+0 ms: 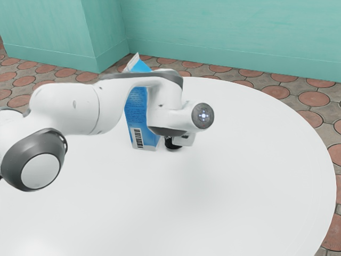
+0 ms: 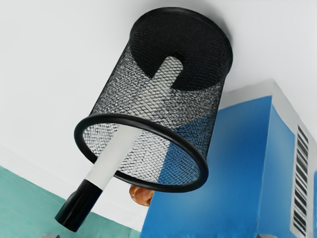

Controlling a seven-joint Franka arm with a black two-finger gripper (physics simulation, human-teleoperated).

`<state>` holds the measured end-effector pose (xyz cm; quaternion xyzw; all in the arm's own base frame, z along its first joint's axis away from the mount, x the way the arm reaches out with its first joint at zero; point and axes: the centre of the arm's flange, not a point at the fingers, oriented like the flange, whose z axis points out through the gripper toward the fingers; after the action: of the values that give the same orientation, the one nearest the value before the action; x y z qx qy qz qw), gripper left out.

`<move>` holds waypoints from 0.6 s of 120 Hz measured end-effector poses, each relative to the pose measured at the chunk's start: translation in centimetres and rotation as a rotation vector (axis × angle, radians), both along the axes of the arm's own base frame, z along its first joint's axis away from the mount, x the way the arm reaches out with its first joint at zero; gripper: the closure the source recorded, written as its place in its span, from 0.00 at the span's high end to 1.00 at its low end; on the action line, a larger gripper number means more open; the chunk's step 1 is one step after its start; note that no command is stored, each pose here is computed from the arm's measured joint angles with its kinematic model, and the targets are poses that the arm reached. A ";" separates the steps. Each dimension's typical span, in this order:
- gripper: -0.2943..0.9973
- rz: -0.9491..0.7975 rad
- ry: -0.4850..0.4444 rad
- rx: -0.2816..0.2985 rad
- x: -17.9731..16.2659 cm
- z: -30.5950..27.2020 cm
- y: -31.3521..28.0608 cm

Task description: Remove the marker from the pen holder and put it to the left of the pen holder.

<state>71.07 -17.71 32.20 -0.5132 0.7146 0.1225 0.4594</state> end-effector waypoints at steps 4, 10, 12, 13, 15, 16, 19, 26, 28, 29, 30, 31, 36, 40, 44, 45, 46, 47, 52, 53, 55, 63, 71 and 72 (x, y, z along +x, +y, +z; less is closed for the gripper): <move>0.63 -0.026 0.005 0.036 0.1 -0.3 0.1; 0.62 -0.062 0.016 0.087 0.2 -0.9 0.1; 0.62 -0.073 0.019 0.104 0.3 -1.1 0.2; 0.62 -0.079 0.021 0.113 0.3 -1.2 0.2; 0.62 -0.091 0.026 0.131 0.3 -1.5 0.3; 0.62 -0.096 0.028 0.139 0.4 -1.6 0.3; 0.62 -0.111 0.034 0.162 0.4 -2.0 0.5; 0.61 -0.141 0.044 0.201 0.7 -2.6 0.9; 0.61 -0.150 0.046 0.209 0.8 -2.7 1.0; 0.61 -0.154 0.045 0.213 0.9 -2.7 1.0; 0.61 -0.158 0.045 0.216 1.0 -2.7 1.0; 0.61 -0.162 0.044 0.219 1.0 -2.7 0.9; 0.61 -0.180 0.040 0.229 1.5 -2.7 0.9; 0.61 -0.193 0.036 0.235 2.0 -2.8 0.8; 0.61 -0.200 0.035 0.236 2.6 -3.1 1.0; 0.61 -0.202 0.035 0.235 2.7 -3.2 1.1; 0.61 -0.204 0.035 0.235 2.8 -3.2 1.1; 0.61 -0.206 0.036 0.234 2.9 -3.3 1.2; 0.61 -0.214 0.041 0.235 3.4 -3.8 1.6; 0.61 -0.216 0.041 0.235 3.5 -3.9 1.7; 0.61 -0.219 0.042 0.236 3.6 -4.0 1.8; 0.61 -0.234 0.044 0.242 4.0 -4.2 1.9; 0.60 -0.249 0.042 0.252 4.3 -4.1 1.9; 0.60 -0.250 0.041 0.254 4.3 -4.0 1.9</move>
<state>75.41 -15.77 28.15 -0.3554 0.7610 0.1641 0.5173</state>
